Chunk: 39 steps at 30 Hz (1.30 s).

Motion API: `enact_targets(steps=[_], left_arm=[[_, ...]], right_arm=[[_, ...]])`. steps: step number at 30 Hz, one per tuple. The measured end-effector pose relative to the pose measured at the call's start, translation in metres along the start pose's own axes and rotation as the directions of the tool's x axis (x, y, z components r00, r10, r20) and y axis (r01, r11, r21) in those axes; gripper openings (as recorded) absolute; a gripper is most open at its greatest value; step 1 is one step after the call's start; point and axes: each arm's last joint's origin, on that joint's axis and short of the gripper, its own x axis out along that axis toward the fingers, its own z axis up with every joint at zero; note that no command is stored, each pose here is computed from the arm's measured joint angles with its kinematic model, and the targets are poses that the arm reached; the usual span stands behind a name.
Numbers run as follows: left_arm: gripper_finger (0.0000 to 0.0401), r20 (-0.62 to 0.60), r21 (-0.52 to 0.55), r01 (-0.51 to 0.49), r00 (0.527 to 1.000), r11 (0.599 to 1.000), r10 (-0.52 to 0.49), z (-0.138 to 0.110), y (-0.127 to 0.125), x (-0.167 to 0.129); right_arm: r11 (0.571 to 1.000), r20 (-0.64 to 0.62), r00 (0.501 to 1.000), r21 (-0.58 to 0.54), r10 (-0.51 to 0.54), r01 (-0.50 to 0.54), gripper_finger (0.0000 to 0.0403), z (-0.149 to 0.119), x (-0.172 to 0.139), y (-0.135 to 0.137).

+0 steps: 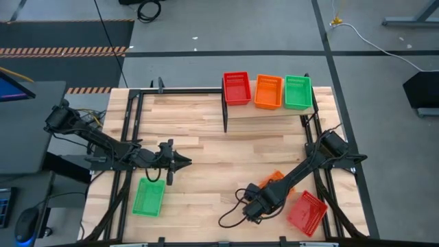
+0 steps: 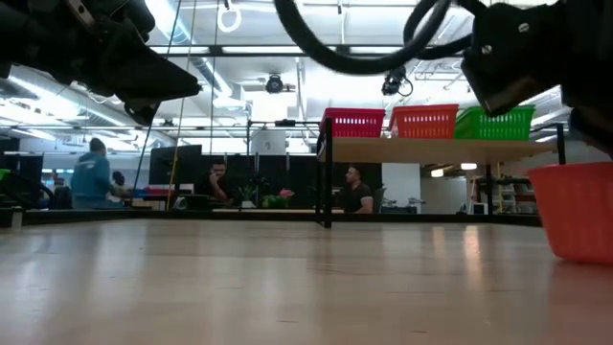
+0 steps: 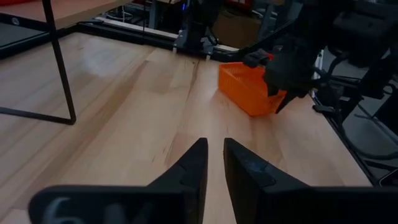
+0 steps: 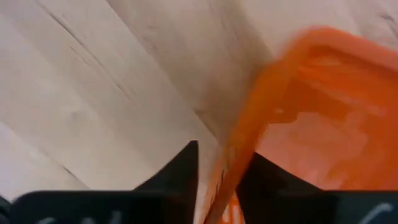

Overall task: Stack baskets on shelf by color
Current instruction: Stack the orange bin on top of the orange bin on the shelf

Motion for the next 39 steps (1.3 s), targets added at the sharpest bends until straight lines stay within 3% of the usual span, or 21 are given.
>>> enact_targets(steps=[5,13,19,27,32,39], left_arm=[[0.0063,-0.001,0.001,0.000,1.000,1.000,0.000,0.000,0.000,0.000],[0.0056,-0.004,0.003,-0.001,1.000,1.000,0.001,0.000,0.000,0.000],[0.0058,-0.005,0.014,-0.002,1.000,1.000,0.002,-0.001,0.000,0.000],[0.0058,-0.005,0.036,-0.001,1.000,0.999,0.002,-0.001,0.000,0.000],[0.0053,-0.005,0.037,-0.001,1.000,0.999,0.002,0.000,0.000,0.000],[0.0057,-0.003,0.036,-0.001,1.000,0.999,0.001,0.000,0.000,0.000]], right_arm=[[0.996,0.009,1.000,-0.090,0.000,0.000,0.0013,0.000,-0.004,-0.001],[0.978,0.005,1.000,-0.207,0.002,-0.001,0.0012,0.002,-0.013,-0.006],[0.953,-0.041,0.987,-0.267,-0.158,0.141,0.0009,0.017,-0.033,-0.021],[0.877,0.052,0.944,-0.356,-0.326,0.323,0.0008,0.051,-0.109,-0.040],[0.894,0.213,0.958,-0.364,-0.192,0.260,0.0007,0.074,-0.166,-0.059],[0.921,0.337,0.933,-0.309,-0.129,0.239,0.0008,0.091,-0.225,-0.118]])
